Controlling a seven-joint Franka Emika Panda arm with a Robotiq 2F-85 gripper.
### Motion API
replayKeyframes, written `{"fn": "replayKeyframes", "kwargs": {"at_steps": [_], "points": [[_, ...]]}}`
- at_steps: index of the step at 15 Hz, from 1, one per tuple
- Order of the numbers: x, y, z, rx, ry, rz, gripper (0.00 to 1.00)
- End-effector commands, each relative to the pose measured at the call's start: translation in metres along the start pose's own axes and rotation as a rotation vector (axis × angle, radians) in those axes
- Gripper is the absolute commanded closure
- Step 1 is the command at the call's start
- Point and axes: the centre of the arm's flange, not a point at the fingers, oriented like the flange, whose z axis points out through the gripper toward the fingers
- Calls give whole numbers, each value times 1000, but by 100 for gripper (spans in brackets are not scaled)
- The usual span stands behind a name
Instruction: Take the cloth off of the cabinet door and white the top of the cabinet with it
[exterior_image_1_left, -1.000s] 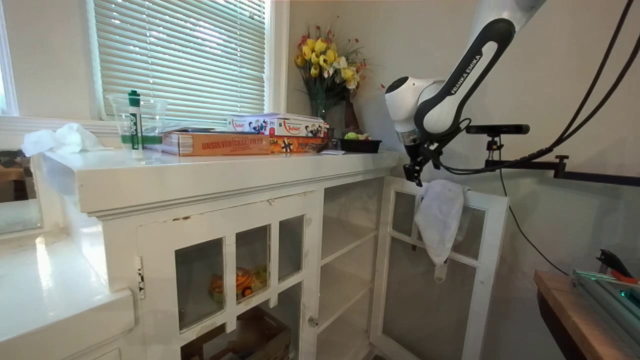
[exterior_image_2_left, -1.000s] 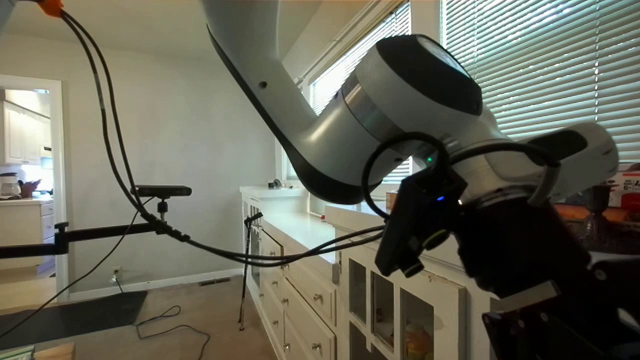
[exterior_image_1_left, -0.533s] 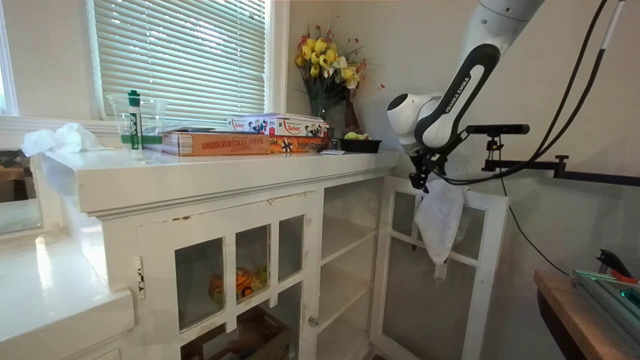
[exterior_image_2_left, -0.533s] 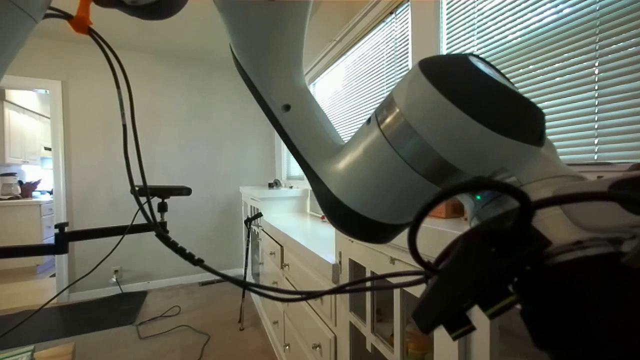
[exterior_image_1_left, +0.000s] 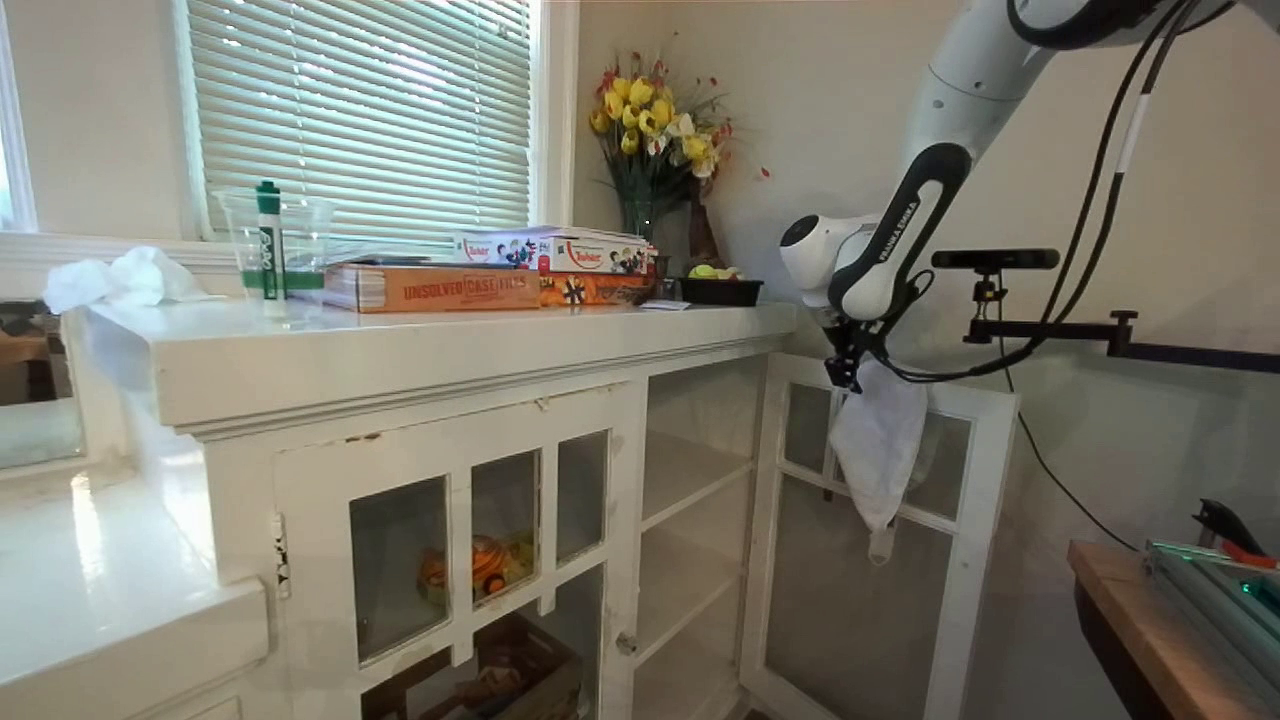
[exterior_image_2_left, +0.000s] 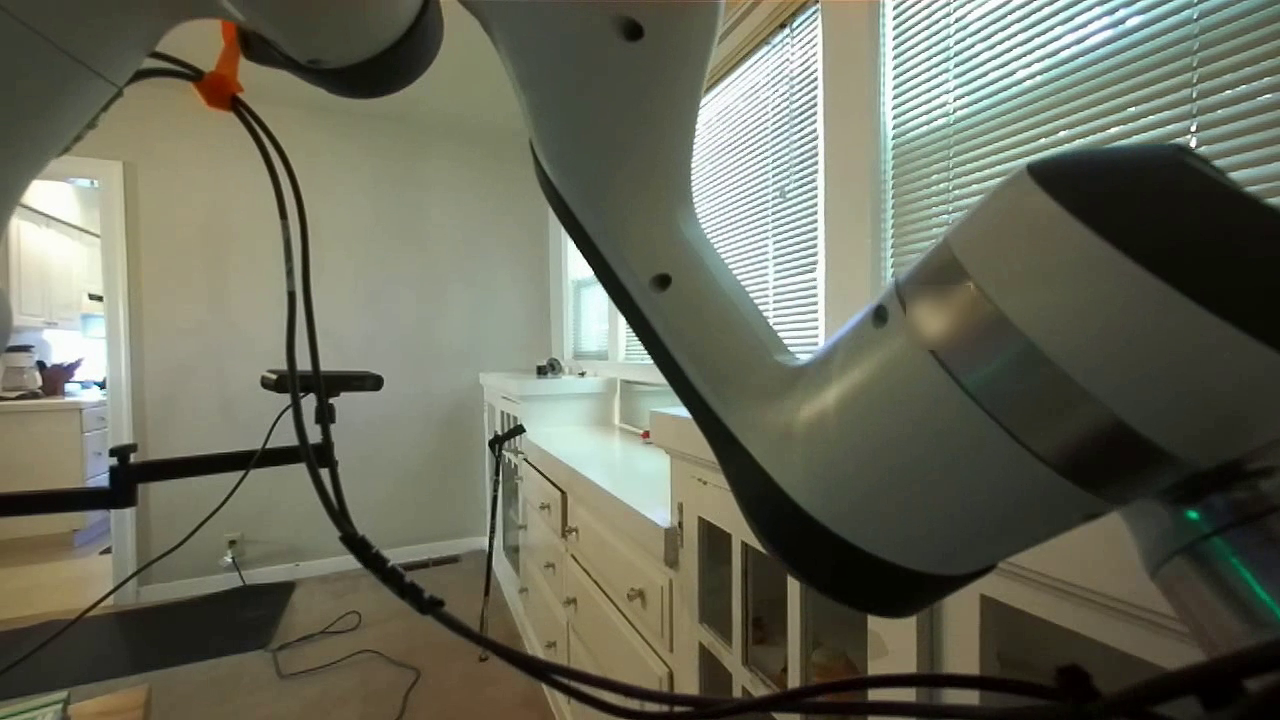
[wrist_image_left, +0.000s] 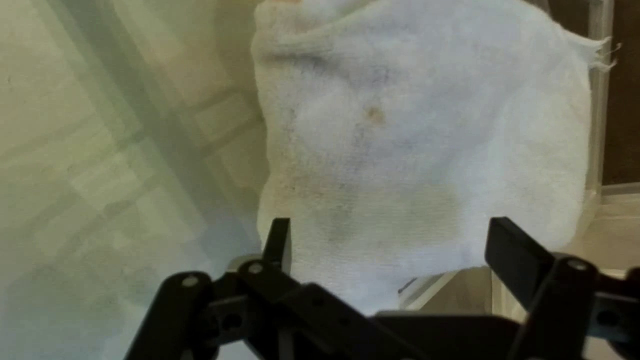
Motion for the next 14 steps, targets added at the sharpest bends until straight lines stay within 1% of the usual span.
{"fn": "replayKeyframes", "kwargs": {"at_steps": [1, 4, 7, 10, 14], "points": [[31, 9, 13, -17, 20, -31, 0], [32, 4, 15, -32, 20, -45, 0], [23, -3, 22, -37, -2, -37, 0], [15, -3, 24, -57, -15, -2, 0], [9, -1, 18, -93, -31, 62, 0]]}}
